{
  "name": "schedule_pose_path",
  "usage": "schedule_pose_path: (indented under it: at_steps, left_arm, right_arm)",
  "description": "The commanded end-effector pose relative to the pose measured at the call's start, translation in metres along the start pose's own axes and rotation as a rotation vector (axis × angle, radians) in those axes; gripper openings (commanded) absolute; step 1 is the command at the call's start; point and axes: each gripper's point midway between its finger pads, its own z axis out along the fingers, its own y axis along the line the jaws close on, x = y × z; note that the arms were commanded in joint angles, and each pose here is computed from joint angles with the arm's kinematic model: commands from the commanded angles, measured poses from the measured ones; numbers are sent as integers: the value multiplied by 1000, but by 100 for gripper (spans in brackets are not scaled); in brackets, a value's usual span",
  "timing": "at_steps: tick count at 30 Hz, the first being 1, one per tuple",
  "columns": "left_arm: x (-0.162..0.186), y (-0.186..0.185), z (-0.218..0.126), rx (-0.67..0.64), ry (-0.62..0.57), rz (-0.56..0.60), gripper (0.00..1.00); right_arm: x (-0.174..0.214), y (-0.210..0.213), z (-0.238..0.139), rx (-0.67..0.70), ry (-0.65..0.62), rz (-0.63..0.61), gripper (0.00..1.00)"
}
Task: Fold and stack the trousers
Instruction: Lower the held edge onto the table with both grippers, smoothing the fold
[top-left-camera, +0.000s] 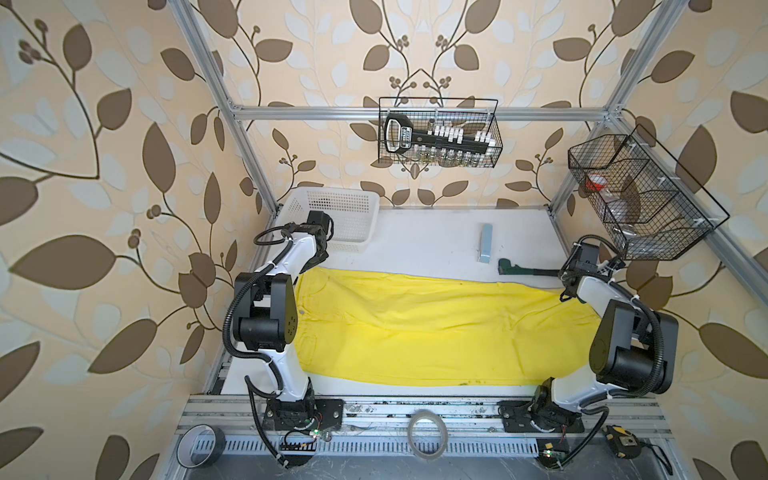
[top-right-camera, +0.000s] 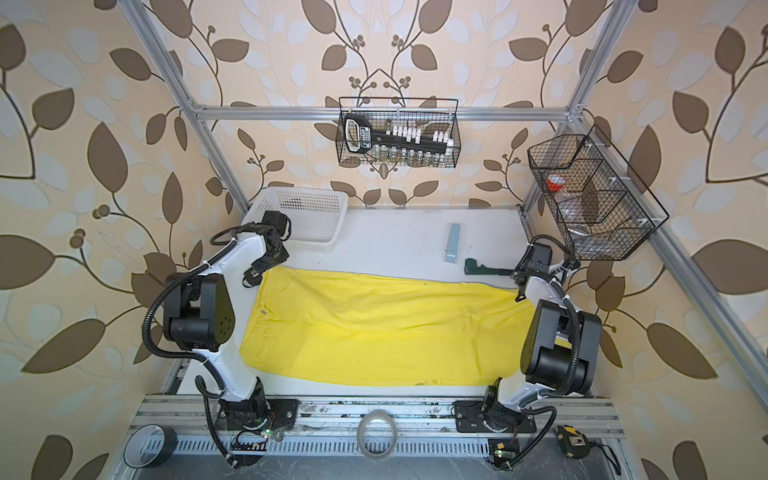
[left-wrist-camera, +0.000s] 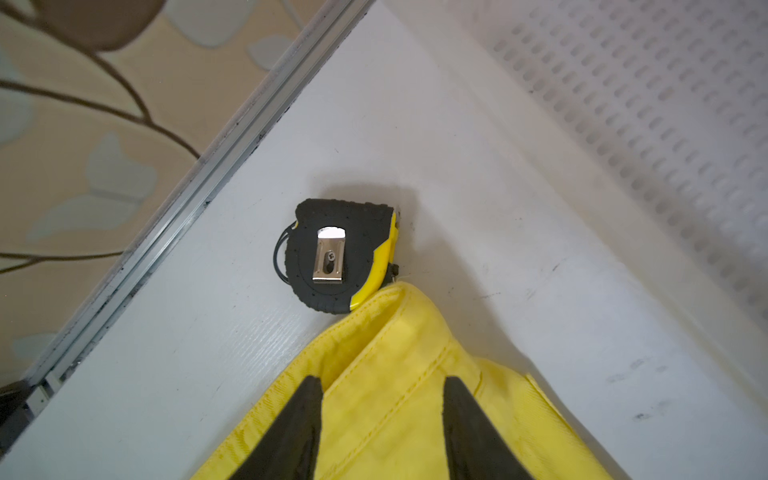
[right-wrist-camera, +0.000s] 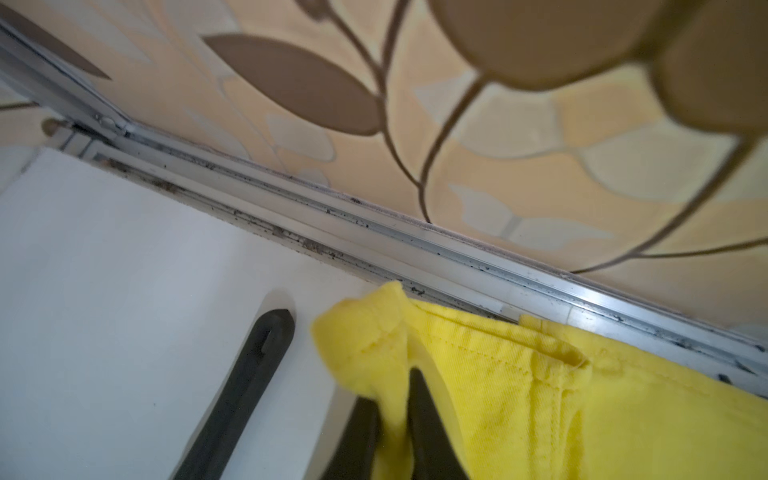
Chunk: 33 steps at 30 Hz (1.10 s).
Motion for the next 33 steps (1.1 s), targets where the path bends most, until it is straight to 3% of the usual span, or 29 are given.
schedule_pose_path:
  at_steps: [1, 3, 8, 15, 21, 24, 33]
  left_arm:
    - [-24, 5, -26, 10, -78, -14, 58]
    - [-26, 7, -35, 17, -78, -11, 69]
    - [-6, 5, -59, 118, -9, 3, 80]
    - [68, -16, -78, 274, 135, 44, 79]
    - [100, -37, -77, 303, 171, 99, 72]
    - [114, -53, -72, 337, 183, 100, 65]
    - [143, -39, -29, 182, 217, 161, 41]
  right_arm:
    - [-28, 18, -12, -51, -43, -14, 30]
    - [-34, 24, -21, -76, -43, -35, 40]
    - [-40, 27, -48, -161, -22, -38, 52]
    - [8, 39, -80, -377, 150, -135, 65]
    - [15, 17, -89, -363, 144, -159, 67]
    - [31, 24, -99, -436, 181, -167, 66]
    - [110, 43, -122, -565, 337, -299, 63]
